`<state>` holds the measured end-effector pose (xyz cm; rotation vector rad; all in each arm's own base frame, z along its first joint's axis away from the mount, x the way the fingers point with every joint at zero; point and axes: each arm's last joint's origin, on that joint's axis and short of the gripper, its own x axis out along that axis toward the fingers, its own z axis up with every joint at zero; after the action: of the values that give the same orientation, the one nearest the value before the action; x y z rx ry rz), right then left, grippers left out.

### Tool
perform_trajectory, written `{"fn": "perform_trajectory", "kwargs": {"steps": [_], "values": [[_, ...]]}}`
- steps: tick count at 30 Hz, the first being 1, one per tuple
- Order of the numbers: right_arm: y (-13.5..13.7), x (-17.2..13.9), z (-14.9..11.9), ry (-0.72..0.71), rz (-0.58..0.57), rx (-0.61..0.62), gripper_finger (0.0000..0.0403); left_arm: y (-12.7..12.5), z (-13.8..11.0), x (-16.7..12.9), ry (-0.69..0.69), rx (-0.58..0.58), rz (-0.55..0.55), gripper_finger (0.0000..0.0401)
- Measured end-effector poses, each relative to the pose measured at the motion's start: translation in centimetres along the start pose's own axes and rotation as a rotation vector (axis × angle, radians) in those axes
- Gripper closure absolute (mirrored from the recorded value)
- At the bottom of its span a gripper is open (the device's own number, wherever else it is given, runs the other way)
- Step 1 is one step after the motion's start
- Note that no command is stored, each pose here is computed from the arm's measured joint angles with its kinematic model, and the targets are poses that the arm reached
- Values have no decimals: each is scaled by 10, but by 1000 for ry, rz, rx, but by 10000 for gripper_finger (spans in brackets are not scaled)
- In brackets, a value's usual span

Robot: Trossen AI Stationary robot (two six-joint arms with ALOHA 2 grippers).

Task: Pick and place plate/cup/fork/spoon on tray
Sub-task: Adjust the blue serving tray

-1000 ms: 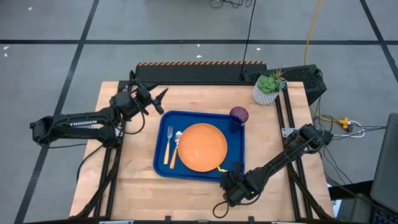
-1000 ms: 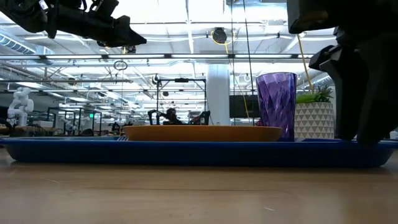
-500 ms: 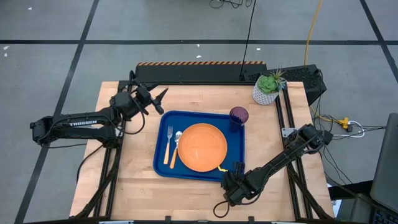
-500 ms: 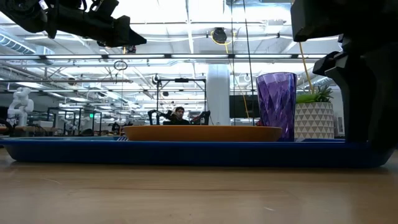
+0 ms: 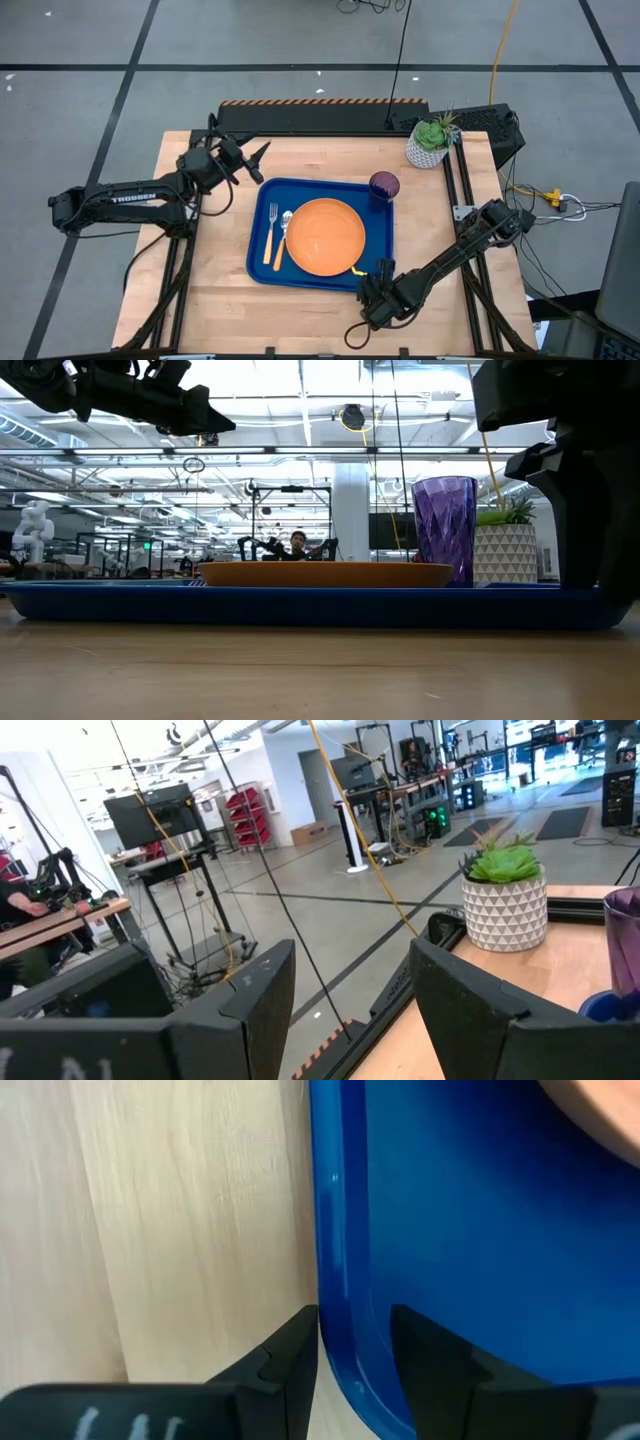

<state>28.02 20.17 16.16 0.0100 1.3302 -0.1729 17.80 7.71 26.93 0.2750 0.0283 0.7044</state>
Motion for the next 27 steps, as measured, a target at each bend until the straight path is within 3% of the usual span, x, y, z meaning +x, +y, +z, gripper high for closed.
{"fn": "perform_trajectory", "kwargs": {"steps": [9,27], "values": [[0,0,0,3,-3,-51,289,0,0,0,0,-1,0,201],[-1,0,-1,6,-5,-85,355,0,0,0,0,5,0,201]]}}
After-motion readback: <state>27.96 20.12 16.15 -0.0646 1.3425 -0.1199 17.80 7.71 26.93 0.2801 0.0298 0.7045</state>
